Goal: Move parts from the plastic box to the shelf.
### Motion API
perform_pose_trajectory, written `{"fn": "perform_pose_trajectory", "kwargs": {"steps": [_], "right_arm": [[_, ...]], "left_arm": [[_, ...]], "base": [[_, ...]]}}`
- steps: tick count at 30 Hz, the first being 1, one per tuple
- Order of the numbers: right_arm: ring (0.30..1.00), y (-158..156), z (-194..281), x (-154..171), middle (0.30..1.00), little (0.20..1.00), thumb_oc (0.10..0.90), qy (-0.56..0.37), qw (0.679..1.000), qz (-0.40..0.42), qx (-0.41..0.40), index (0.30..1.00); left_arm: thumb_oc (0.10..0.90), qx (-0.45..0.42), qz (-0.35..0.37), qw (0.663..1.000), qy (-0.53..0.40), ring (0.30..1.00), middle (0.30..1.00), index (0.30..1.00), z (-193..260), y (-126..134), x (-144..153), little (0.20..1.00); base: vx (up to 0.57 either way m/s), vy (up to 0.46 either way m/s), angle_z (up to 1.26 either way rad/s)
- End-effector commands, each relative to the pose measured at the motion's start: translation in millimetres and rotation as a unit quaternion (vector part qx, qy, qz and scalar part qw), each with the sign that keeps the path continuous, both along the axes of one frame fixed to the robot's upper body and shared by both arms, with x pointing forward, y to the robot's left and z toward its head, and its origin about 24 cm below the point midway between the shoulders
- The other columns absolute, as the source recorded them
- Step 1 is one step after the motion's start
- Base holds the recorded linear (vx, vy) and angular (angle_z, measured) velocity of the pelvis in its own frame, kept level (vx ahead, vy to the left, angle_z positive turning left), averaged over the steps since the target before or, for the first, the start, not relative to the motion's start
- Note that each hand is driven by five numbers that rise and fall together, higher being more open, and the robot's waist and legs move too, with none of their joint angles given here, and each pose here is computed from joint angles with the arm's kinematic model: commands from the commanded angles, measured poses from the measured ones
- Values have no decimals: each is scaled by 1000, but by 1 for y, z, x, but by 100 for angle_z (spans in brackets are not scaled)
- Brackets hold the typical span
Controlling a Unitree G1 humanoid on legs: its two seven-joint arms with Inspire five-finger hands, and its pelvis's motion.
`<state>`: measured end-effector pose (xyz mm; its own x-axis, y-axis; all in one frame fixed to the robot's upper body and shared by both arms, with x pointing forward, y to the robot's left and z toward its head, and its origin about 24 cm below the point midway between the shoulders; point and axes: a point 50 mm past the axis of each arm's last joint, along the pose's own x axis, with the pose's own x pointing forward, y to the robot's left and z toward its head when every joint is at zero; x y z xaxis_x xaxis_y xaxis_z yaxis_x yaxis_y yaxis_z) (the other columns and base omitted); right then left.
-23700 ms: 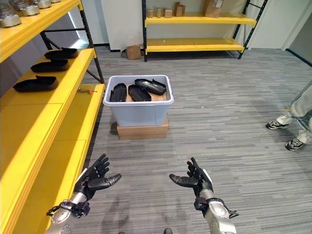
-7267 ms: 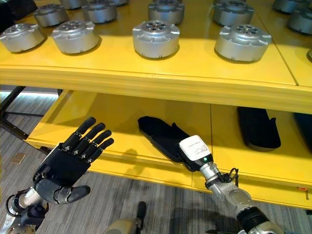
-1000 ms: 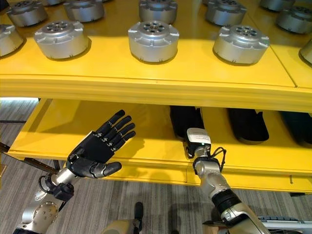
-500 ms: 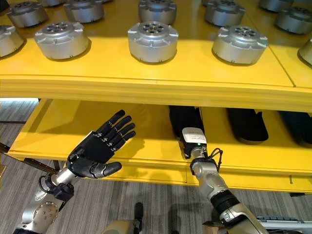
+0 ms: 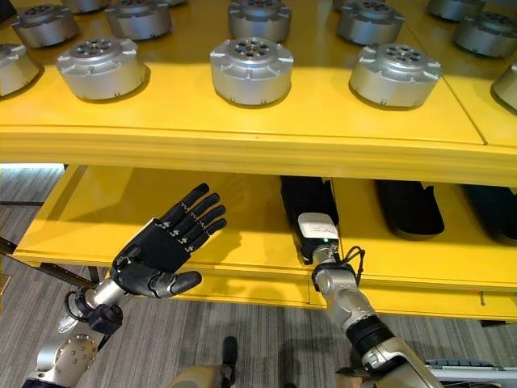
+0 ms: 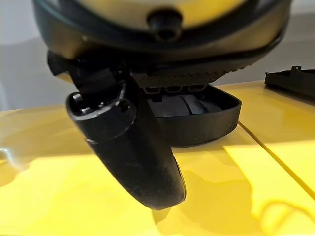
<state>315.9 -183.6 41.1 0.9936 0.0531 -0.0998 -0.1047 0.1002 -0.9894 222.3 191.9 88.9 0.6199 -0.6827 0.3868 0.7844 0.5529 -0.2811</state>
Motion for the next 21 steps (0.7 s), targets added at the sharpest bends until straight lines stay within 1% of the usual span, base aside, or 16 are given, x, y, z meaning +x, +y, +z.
{"fn": "perform_pose_trajectory", "kwargs": {"steps": [1, 15, 19, 21], "right_arm": [[1000, 39, 35, 18, 1000, 1000, 900, -59, 994, 88, 19, 1000], [1000, 66, 35, 14, 1000, 1000, 900, -35, 989, 133, 56, 1000], [1000, 73, 38, 13, 1000, 1000, 900, -41, 985, 137, 92, 1000], [1000, 75, 38, 12, 1000, 1000, 900, -42, 985, 139, 96, 1000]], "left_arm": [[900, -41, -32, 993, -105, 1000, 1000, 1000, 33, -14, -2, 1000], [900, -40, -35, 993, -102, 1000, 1000, 1000, 32, -18, -1, 1000], [900, -40, -35, 993, -102, 1000, 1000, 1000, 31, -19, -2, 1000], [900, -41, -34, 993, -103, 1000, 1000, 1000, 31, -19, -2, 1000]], "base": [[0, 0, 0], [2, 0, 0], [0, 0, 0], [0, 0, 0]]}}
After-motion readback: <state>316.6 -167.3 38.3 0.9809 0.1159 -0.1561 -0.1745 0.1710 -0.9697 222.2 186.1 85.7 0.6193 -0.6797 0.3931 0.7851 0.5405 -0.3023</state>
